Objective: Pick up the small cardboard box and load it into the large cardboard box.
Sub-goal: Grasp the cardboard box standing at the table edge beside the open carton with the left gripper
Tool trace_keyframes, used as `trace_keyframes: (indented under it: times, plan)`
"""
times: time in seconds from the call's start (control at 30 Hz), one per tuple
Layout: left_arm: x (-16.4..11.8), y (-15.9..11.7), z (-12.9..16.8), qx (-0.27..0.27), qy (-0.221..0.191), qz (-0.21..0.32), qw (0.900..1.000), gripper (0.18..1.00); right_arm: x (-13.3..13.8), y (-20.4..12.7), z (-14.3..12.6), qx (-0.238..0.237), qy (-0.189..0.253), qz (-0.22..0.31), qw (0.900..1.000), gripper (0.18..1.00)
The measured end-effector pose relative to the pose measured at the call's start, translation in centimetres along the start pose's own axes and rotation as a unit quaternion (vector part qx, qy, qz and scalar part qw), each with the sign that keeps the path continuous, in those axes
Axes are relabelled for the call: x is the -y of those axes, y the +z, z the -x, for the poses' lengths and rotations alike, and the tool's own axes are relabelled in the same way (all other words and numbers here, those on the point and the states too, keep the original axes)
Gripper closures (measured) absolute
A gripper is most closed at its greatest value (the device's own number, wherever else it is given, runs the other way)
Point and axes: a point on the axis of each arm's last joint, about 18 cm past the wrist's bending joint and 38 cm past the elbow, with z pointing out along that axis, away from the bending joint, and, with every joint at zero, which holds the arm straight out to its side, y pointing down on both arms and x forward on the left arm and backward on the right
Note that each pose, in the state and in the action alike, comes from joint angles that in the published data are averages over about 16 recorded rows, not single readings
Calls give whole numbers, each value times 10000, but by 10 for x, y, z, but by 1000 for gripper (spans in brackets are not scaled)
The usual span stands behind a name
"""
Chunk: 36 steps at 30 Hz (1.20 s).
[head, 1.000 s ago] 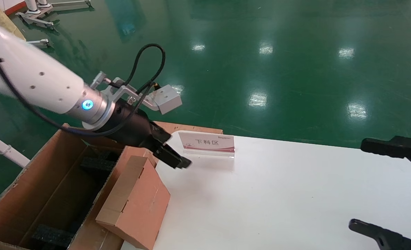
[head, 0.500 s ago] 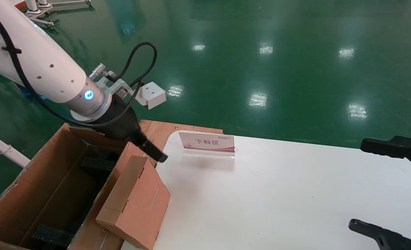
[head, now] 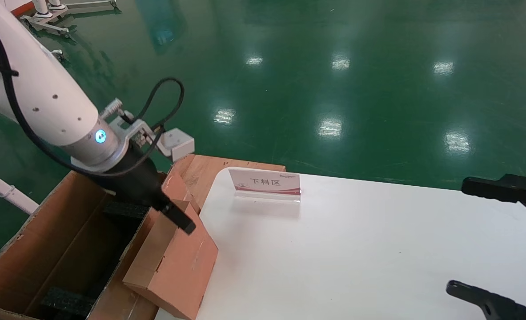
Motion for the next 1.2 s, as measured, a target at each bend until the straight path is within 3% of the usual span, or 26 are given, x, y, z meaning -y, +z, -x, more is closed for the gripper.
trace_keyframes:
  times: [1.2]
  plan:
    - [-38,29,-7,-267,-191,928,9951,184,0,0,0,-1,0,0,10000,178]
